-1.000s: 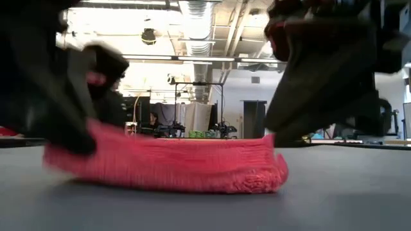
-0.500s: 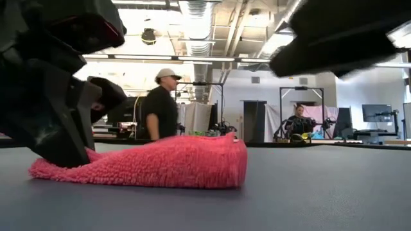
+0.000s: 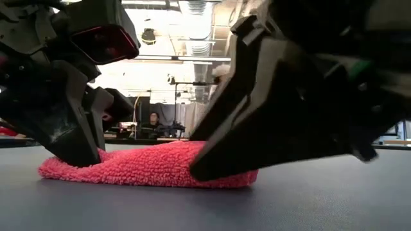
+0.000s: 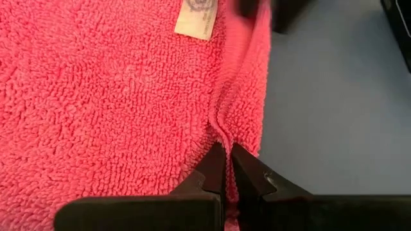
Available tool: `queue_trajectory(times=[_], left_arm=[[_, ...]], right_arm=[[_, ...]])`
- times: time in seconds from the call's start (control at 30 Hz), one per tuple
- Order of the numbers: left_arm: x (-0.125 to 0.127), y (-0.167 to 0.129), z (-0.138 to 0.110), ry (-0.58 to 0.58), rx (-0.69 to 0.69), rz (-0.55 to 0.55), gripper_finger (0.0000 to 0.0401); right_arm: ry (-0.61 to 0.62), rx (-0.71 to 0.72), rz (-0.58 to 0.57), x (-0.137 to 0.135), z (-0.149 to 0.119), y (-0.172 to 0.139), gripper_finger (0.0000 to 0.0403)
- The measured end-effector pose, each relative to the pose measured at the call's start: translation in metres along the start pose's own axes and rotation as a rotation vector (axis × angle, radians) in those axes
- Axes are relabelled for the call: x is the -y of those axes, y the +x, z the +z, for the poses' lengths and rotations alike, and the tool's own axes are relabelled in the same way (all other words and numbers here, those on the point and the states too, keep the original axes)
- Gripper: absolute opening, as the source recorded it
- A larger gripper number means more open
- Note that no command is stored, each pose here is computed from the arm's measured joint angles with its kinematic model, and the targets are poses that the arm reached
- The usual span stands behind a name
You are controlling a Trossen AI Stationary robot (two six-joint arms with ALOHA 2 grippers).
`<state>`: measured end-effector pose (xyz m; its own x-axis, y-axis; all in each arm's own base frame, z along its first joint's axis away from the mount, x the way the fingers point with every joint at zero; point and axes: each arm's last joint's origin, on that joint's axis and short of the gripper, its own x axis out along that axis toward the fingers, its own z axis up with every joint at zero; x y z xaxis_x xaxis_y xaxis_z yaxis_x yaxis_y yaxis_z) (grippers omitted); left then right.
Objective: Roll towel into tight, uniform cylinder
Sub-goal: Roll the red towel
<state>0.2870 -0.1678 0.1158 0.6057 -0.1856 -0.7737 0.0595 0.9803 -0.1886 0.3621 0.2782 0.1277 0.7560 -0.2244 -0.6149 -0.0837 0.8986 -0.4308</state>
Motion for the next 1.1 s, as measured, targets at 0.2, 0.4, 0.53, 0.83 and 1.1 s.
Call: queue_trajectory(times=[0.2, 0.4, 0.53, 0.83, 1.1], left_arm=[[0.0, 0.0, -0.001, 0.01, -0.012, -0.008, 0.0], [0.0, 0.0, -0.001, 0.056, -0.011, -0.007, 0.0008], [0.0, -0.002, -0.001, 0.109, -0.025, -0.03, 0.0028], [0.004, -0.037, 0.012, 0.176, 0.002, -0.082, 0.005], [0.003, -0.054, 0.007, 0.214, -0.036, 0.023, 0.0051]], right_arm=[[0.083, -0.053, -0.001, 0.012, 0.0, 0.004, 0.0175], [0.196, -0.095, 0.085, 0.019, -0.001, 0.013, 0.0146], [0.287, -0.126, 0.119, 0.021, -0.002, 0.019, 0.0085], [0.564, -0.225, 0.287, 0.034, 0.001, 0.029, 0.0025], [0.786, -0.331, 0.366, 0.047, 0.0, 0.04, 0.0019]])
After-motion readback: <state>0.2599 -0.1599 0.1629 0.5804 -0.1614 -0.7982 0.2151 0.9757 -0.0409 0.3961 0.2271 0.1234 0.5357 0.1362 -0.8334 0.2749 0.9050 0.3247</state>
